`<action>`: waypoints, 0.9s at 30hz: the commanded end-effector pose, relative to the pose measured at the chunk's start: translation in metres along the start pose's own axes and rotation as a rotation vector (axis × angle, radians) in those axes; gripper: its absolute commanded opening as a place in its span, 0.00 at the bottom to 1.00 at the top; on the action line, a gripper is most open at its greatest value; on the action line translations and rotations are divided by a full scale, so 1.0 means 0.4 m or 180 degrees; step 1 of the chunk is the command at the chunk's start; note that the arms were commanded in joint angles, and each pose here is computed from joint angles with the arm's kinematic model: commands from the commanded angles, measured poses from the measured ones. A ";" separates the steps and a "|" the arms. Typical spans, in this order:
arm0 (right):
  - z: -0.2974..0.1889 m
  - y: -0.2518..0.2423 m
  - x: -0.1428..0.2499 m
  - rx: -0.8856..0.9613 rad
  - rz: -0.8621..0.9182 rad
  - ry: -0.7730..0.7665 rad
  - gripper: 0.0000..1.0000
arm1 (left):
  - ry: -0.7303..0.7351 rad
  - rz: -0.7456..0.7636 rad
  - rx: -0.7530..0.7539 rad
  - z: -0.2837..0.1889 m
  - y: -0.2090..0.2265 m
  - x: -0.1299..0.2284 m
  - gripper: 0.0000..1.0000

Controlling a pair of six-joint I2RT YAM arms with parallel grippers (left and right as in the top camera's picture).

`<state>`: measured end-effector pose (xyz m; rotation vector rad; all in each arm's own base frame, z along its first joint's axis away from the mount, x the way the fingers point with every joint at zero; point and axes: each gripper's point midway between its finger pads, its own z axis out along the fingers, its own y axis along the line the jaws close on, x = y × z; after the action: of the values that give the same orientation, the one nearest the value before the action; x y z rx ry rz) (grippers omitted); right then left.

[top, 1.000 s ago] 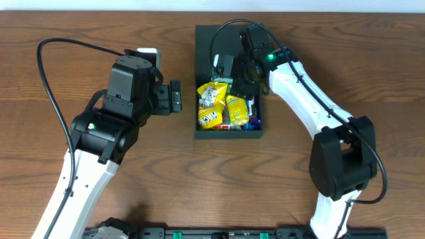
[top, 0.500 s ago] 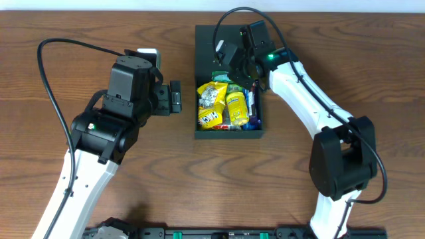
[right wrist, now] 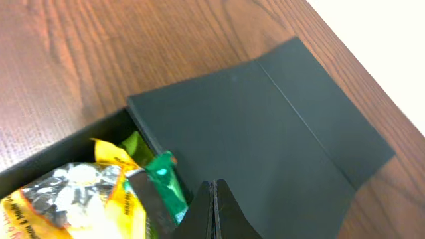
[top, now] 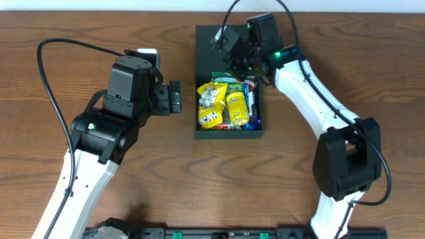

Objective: Pack container
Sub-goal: 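Lower the green-red bar into the box's right side with the right gripper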

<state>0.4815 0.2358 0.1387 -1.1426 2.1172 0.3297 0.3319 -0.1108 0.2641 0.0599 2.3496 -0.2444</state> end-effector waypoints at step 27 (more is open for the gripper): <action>0.023 0.076 0.117 -0.0471 0.0643 0.0519 0.01 | -0.0015 0.0037 -0.0040 -0.008 0.006 -0.009 0.95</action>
<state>0.4531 0.2246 0.0828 -1.0874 2.3968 0.4871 0.3303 -0.1098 0.2622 0.0592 2.3601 -0.2403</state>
